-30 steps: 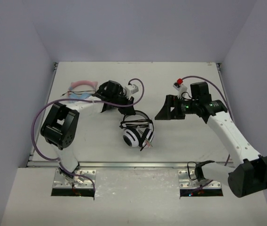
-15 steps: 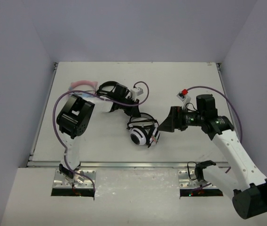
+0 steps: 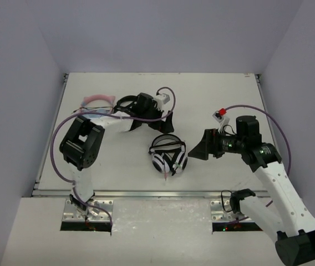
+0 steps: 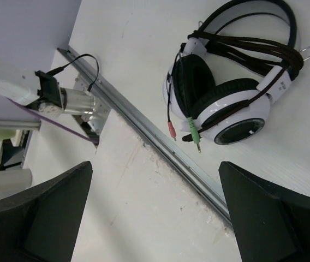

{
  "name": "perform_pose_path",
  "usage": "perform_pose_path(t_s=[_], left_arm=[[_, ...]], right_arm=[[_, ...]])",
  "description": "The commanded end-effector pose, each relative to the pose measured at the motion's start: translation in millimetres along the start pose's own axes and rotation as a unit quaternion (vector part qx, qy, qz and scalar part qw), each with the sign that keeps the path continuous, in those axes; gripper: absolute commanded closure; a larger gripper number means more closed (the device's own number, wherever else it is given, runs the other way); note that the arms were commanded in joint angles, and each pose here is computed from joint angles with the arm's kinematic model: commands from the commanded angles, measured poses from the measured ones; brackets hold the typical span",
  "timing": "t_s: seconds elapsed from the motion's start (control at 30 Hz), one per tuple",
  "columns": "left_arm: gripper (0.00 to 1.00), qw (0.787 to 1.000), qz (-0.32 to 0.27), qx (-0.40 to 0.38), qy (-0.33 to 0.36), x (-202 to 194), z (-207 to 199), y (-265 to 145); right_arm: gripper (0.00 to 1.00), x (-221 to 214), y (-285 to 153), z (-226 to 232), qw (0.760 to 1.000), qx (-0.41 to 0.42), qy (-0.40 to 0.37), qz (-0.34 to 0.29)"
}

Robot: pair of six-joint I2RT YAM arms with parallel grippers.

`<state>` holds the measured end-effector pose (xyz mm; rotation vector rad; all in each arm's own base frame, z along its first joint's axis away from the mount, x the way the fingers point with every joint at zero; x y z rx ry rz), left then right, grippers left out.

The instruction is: Wrap the headphones

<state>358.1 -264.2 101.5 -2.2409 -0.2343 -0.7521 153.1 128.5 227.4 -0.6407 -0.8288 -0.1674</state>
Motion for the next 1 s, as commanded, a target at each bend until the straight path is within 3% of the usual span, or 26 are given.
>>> perform_pose_path(t_s=[0.0, 0.07, 0.1, 0.13, 0.17, 0.27, 0.37, 0.5, 0.63, 0.97], left_arm=[[0.0, 0.984, -0.154, 0.093, -0.021, 73.9, -26.3, -58.1], [0.0, 0.964, -0.191, 0.174, -0.059, 82.9, -21.0, -84.6], [0.0, 0.932, -0.258, 0.239, -0.086, 97.4, -20.9, -118.2], [0.0, 0.915, -0.27, 0.28, -0.107, 93.5, -17.7, -138.1], [0.0, 0.874, -0.316, 0.346, -0.129, 96.0, -8.2, -165.3], [0.0, 0.804, -0.385, 0.415, -0.181, 68.7, -15.8, -256.1], [0.0, 0.764, -0.433, 0.436, -0.198, 34.8, -20.9, -318.9], [0.0, 0.756, -0.47, 0.414, -0.187, -15.5, -24.7, -369.7], [0.0, 0.757, -0.496, 0.388, -0.177, -53.4, -24.5, -396.7], [0.0, 0.755, -0.493, 0.4, -0.162, -62.6, -16.3, -393.6]], right_arm=[[0.01, 18.0, -12.4, -4.9, 0.996, -0.07, -0.035, -0.029], [0.01, 20.2, -21.4, -10.4, 0.991, -0.122, -0.044, -0.031], [0.01, 22.5, -29.5, -23.7, 0.979, -0.197, -0.042, -0.033], [0.01, 25.2, -41.6, -23.1, 0.971, -0.235, -0.04, -0.032], [0.01, 27.1, -50.5, -26.3, 0.961, -0.271, -0.041, -0.032], [0.01, 31.9, -87.3, -30.0, 0.921, -0.384, -0.054, -0.038], [0.01, 28.0, -112.5, -21.5, 0.902, -0.422, -0.073, -0.046], [0.01, 13.7, -134.6, -14.5, 0.885, -0.453, -0.097, -0.055], [0.01, 1.4, -143.8, -1.4, 0.887, -0.433, -0.131, -0.091], [0.01, -5.8, -148.5, 1.5, 0.884, -0.436, -0.131, -0.102]])
Point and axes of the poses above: each gripper's point midway between its finger pads, its own y axis out along the fingers, its own z axis along the line the jaws close on, x = y × z, the point moved 6 cm from there along -y, back along the fingers, and after that the axes turned 14 degrees about -y, right-handed, at the moved point
